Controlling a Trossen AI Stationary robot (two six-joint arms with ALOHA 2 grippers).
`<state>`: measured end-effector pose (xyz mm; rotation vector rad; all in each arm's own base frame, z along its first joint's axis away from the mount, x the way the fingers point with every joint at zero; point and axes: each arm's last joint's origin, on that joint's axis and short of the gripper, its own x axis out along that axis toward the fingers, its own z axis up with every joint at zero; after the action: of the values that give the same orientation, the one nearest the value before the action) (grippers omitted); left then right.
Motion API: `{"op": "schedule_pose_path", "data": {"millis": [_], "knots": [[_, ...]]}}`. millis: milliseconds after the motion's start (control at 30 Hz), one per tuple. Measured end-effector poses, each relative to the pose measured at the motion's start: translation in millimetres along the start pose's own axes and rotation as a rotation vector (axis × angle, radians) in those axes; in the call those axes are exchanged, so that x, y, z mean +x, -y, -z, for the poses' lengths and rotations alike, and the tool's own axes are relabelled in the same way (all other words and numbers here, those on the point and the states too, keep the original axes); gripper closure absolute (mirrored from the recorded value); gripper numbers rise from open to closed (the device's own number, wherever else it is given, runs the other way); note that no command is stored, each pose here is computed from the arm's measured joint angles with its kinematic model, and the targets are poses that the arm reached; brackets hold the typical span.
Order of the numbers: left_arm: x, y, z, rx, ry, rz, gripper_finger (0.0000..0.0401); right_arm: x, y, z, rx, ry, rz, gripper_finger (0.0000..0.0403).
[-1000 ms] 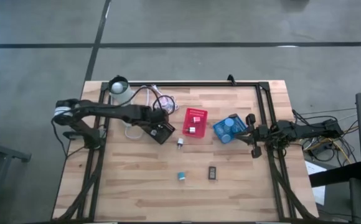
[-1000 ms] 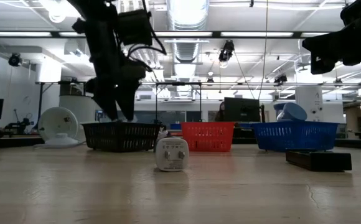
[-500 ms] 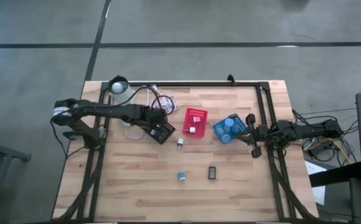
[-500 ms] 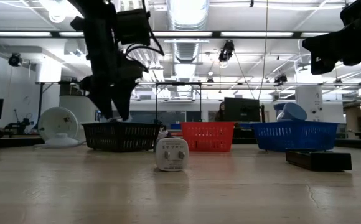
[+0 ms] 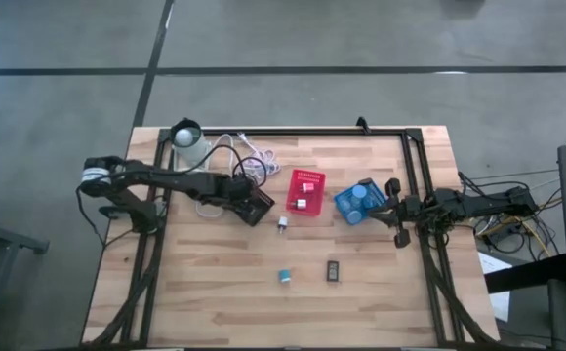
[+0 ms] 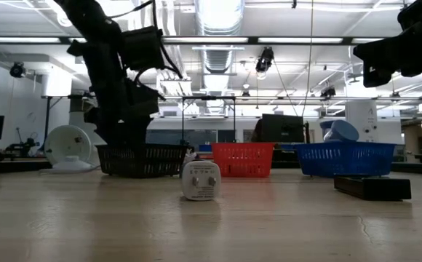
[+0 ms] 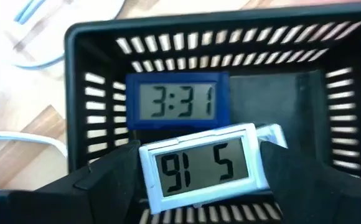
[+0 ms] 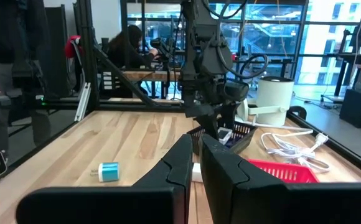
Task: Pick & Place Office items
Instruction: Put the white digital clock into the black basket, then put the blue charger adapter into the red basket
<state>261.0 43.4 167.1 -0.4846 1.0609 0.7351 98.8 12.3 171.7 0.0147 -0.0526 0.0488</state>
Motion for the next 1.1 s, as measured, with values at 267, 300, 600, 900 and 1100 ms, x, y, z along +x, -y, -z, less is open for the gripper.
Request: {"op": "schedule_pose_path", "data": {"millis": [267, 300, 600, 900, 1100], "knots": [[-0.3, 1.4, -0.5, 0.002, -0.004, 0.004, 0.0043, 0.0, 0.0, 0.0, 0.0, 0.0, 0.0, 0.0374], [-1.0, 2.2, -1.3, 0.002, -0.002, 0.007, 0.0038, 0.0, 0.0, 0.0, 0.0, 0.0, 0.0, 0.0374], [-5.0, 5.7, -6.2, 0.026, 0.016, 0.021, 0.0008, 0.0, 0.0, 0.1, 0.0, 0.0, 0.0, 0.0374], [-18.1, 7.5, -15.6, 0.169, 0.013, -0.026, 0.0009, 0.0, 0.0, 0.1, 0.0, -0.001, 0.0, 0.0374], [-58.7, 13.0, -35.9, 0.22, -0.008, 0.003, 0.0009, 0.0, 0.0, 0.4, 0.0, -0.004, 0.0, 0.0374]]}}
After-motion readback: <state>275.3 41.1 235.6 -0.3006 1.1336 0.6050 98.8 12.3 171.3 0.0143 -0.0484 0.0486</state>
